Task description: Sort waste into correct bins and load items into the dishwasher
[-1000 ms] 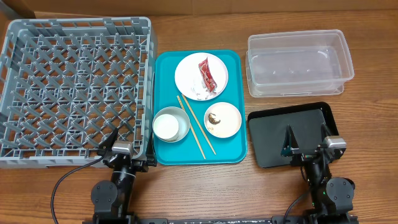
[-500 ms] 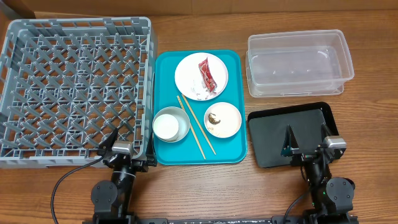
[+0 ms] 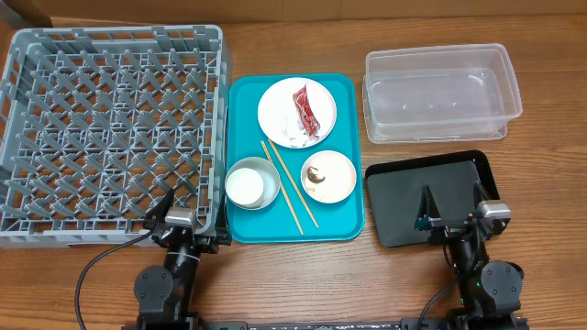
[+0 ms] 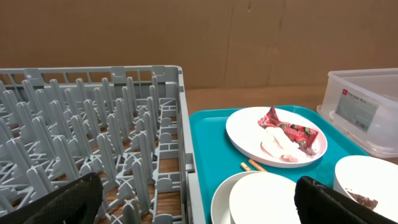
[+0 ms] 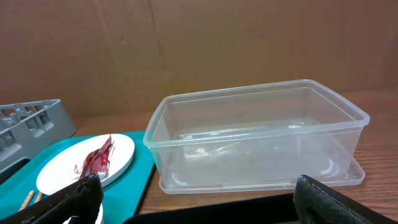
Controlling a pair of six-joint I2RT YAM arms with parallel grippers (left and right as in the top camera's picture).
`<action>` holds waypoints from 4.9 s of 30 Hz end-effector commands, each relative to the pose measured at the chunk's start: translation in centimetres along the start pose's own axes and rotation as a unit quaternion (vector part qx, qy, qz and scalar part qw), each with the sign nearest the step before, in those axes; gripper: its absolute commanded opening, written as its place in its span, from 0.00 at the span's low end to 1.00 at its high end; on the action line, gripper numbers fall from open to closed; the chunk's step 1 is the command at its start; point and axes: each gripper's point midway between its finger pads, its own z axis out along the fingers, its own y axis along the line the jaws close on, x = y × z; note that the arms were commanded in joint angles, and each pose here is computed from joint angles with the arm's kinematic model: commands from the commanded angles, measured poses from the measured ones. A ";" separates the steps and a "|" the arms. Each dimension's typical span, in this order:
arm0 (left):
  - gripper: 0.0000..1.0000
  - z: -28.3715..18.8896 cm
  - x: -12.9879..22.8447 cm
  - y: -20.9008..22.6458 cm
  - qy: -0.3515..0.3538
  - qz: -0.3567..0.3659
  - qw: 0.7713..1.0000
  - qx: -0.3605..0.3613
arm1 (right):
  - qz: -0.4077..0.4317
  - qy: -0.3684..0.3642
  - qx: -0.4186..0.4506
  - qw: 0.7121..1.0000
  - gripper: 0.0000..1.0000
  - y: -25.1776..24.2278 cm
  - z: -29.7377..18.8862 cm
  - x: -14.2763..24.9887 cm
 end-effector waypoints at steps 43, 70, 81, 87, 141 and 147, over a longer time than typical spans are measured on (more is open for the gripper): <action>1.00 -1.5 -1.6 -0.9 0.085 -0.068 0.994 0.012 | 0.025 0.075 -0.029 0.996 1.00 2.1 1.1 -4.3; 1.00 -2.0 -1.9 -0.5 0.452 -0.108 0.885 -0.029 | 0.032 0.441 -0.050 0.896 1.00 5.6 7.0 -7.6; 1.00 -2.0 -1.9 -0.6 0.453 -0.110 0.884 -0.026 | 0.048 0.399 -0.114 0.909 1.00 8.7 8.6 -9.3; 1.00 -1.8 -2.0 -0.6 0.450 -0.109 0.886 -0.026 | 0.013 0.406 -0.147 0.902 1.00 12.3 9.4 -8.1; 0.96 -2.0 -2.9 2.5 0.440 -0.150 0.880 -0.097 | -0.136 0.488 -0.194 0.840 0.75 26.0 22.0 16.9; 0.94 -2.0 -2.9 2.5 0.440 -0.150 0.880 -0.097 | -0.134 0.503 -0.192 0.832 0.53 25.7 21.7 18.2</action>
